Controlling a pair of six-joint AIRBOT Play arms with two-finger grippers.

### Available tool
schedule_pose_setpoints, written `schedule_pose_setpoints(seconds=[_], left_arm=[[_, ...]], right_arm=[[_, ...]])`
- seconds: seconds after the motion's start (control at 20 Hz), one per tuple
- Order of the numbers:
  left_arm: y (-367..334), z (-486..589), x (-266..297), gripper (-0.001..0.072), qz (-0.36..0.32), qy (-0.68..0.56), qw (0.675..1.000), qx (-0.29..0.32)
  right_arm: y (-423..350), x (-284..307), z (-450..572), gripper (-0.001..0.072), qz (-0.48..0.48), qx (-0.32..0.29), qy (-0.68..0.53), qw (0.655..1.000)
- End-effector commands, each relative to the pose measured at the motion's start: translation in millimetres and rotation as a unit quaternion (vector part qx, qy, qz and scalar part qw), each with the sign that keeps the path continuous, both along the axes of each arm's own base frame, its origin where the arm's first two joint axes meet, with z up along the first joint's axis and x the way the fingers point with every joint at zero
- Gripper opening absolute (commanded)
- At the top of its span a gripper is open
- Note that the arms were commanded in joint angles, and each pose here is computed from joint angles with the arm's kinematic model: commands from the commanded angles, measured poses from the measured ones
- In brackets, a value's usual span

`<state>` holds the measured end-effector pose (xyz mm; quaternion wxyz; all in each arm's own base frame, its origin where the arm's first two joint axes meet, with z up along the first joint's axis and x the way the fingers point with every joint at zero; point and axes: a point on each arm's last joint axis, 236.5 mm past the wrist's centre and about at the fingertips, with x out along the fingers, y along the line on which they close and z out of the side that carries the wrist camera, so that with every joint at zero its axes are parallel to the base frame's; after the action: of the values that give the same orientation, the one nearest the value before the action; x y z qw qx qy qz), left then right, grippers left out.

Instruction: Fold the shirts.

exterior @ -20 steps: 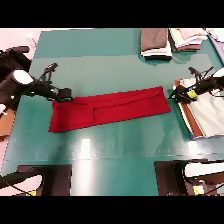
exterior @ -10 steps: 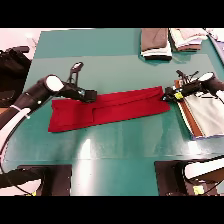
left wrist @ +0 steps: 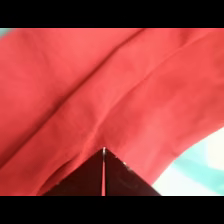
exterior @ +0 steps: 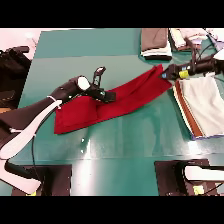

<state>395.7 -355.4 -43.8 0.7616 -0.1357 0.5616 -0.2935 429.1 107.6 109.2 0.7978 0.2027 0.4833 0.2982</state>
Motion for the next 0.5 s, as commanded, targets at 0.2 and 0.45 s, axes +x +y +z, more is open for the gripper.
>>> schedule_pose_setpoints(seconds=[0.2,0.45], left_arm=[[-14,-22,1,0.0021,-0.007,0.022,1.0,0.002],[-3,9,14,0.0021,-0.023,0.019,1.0,0.002]], right_arm=[[95,-30,112,0.0017,0.095,0.023,-0.111,0.989],[141,-48,124,0.0017,0.13,0.04,-0.122,0.983]])
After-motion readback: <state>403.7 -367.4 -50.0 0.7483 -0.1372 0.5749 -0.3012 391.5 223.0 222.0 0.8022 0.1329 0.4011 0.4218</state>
